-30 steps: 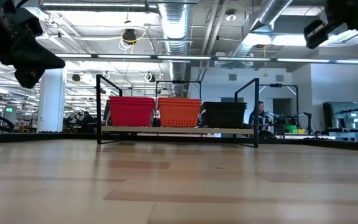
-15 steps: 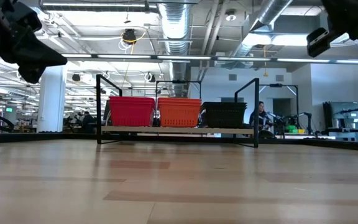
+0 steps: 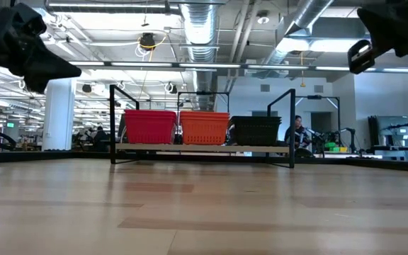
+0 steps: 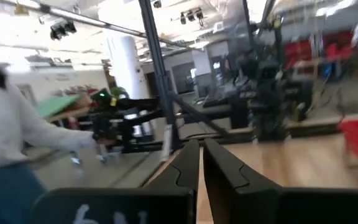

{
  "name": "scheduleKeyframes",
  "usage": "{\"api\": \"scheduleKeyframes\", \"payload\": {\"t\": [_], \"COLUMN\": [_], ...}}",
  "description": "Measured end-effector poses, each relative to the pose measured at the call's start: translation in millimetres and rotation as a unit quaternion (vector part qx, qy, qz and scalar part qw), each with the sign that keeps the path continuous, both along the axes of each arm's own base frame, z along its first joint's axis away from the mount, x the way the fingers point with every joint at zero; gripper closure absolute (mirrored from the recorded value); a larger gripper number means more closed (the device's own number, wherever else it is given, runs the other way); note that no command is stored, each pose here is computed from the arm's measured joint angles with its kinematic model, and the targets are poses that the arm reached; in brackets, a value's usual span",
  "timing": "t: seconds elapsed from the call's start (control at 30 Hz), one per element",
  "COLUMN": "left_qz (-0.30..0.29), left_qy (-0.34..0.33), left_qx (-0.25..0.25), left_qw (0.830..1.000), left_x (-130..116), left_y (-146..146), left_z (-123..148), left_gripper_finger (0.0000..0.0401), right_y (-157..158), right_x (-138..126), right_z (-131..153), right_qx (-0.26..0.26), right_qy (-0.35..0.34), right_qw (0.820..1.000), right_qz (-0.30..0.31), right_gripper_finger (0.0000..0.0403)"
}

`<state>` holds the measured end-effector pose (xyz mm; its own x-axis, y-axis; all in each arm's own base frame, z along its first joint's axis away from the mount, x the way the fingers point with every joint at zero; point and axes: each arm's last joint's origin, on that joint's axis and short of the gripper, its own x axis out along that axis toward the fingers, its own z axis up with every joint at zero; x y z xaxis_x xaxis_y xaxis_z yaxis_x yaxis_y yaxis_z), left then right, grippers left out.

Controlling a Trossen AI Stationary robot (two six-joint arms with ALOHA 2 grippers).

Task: Stack baskets on shelf by color
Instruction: Return to Home Position

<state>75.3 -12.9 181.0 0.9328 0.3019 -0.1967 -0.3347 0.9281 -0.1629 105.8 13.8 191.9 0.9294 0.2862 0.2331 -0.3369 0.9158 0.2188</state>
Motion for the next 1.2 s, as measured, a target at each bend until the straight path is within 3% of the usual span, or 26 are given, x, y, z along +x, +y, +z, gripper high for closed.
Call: {"api": "scheduleKeyframes", "payload": {"t": [0.2,0.4,0.47,0.63,0.77,0.93,1.03,1.1,1.2], "left_qz": [0.029,0.047,0.03,-0.084,-0.13,-0.114,-0.1,-0.103,-0.117], "left_qy": [-0.035,-0.035,-0.038,-0.057,-0.053,-0.05,-0.049,-0.048,-0.047], "left_qx": [0.03,0.077,0.058,-0.002,-0.02,-0.015,-0.01,-0.012,-0.019], "left_qw": [0.998,0.995,0.997,0.995,0.99,0.992,0.994,0.993,0.992], "left_x": [8.3,9.2,10.8,15.4,16.3,16.6,16.5,16.5,16.4], "left_y": [-0.2,5.6,6.6,5.3,7.0,13.1,16.7,18.1,19.3], "left_z": [-7.7,-2.7,-4.7,-7.0,-8.2,-8.5,-8.7,-8.9,-9.3], "left_gripper_finger": [0.0391,0.0374,0.0368,0.0355,0.0353,0.0353,0.0353,0.0353,0.0353], "right_y": [-2.3,-2.6,-2.9,-3.1,-3.9,-9.6,-16.0,-18.5,-19.8], "right_x": [-1.2,-1.3,-1.2,-1.2,-1.0,-1.8,-3.2,-3.8,-5.9], "right_z": [6.2,6.9,6.8,6.7,6.8,10.1,13.9,12.8,11.2], "right_qx": [-0.085,-0.088,-0.074,-0.055,-0.102,-0.174,-0.158,-0.14,-0.158], "right_qy": [-0.058,-0.062,-0.057,-0.052,-0.063,-0.092,-0.104,-0.096,-0.095], "right_qw": [0.993,0.992,0.993,0.995,0.988,0.97,0.967,0.973,0.975], "right_qz": [-0.063,-0.071,-0.071,-0.069,-0.094,-0.144,-0.172,-0.159,-0.121], "right_gripper_finger": [0.0359,0.0359,0.0359,0.0359,0.0359,0.0359,0.0359,0.0359,0.0359]}}
